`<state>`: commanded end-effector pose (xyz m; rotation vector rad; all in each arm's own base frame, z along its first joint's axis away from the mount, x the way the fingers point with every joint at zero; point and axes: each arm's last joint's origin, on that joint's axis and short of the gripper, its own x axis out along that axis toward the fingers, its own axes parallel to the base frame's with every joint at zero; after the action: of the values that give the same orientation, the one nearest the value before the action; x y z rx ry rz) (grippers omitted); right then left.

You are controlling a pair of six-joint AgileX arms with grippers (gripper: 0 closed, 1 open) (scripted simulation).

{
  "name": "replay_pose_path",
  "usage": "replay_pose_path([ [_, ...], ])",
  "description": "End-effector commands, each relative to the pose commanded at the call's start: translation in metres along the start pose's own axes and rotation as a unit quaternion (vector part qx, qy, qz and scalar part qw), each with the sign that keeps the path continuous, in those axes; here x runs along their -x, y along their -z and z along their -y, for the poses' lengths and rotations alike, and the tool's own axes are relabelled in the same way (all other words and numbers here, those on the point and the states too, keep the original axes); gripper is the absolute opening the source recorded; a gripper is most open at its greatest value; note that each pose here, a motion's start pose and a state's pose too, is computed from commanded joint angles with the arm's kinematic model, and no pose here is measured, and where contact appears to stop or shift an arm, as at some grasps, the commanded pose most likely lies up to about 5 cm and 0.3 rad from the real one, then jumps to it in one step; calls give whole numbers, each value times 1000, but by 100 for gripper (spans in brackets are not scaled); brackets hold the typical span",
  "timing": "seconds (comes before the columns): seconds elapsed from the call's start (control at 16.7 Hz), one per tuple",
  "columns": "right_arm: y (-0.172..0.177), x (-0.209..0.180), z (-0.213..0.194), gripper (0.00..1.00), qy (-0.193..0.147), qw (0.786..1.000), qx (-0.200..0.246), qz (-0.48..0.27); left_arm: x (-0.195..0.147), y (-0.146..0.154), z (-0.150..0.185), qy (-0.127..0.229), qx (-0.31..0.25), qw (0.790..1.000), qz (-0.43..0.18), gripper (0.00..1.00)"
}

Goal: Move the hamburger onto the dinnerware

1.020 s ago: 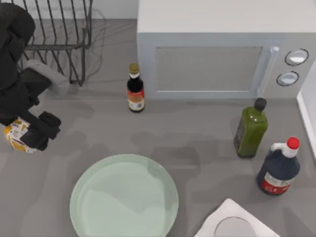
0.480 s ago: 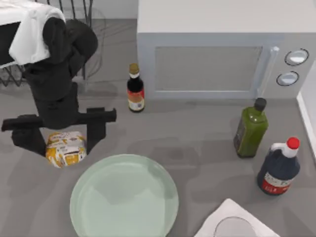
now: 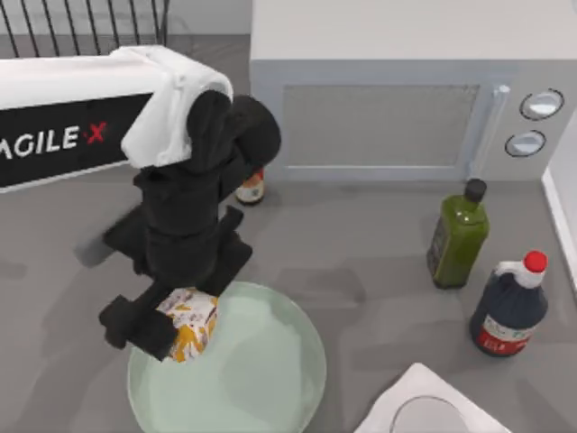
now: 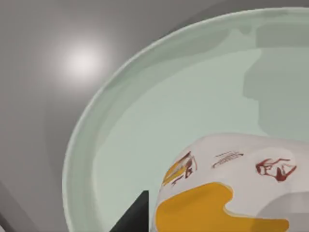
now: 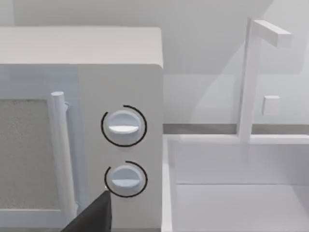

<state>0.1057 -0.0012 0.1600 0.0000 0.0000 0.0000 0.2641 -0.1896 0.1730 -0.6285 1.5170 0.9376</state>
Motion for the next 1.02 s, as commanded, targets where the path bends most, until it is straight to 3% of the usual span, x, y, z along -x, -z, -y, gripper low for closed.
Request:
replay_pose_path([
  [0.18,0,0,0,100,0,1000,0,0,4,21,-3,18,119,993,6,0],
  [0.42,0,0,0,100,0,1000,0,0,13,38,-10,57,219,974,0,0],
  [0.6,0,0,0,100,0,1000,0,0,17,43,-13,73,248,966,-5,0],
  [1.02,0,0,0,100,0,1000,0,0,12,43,-12,72,251,965,-5,0],
])
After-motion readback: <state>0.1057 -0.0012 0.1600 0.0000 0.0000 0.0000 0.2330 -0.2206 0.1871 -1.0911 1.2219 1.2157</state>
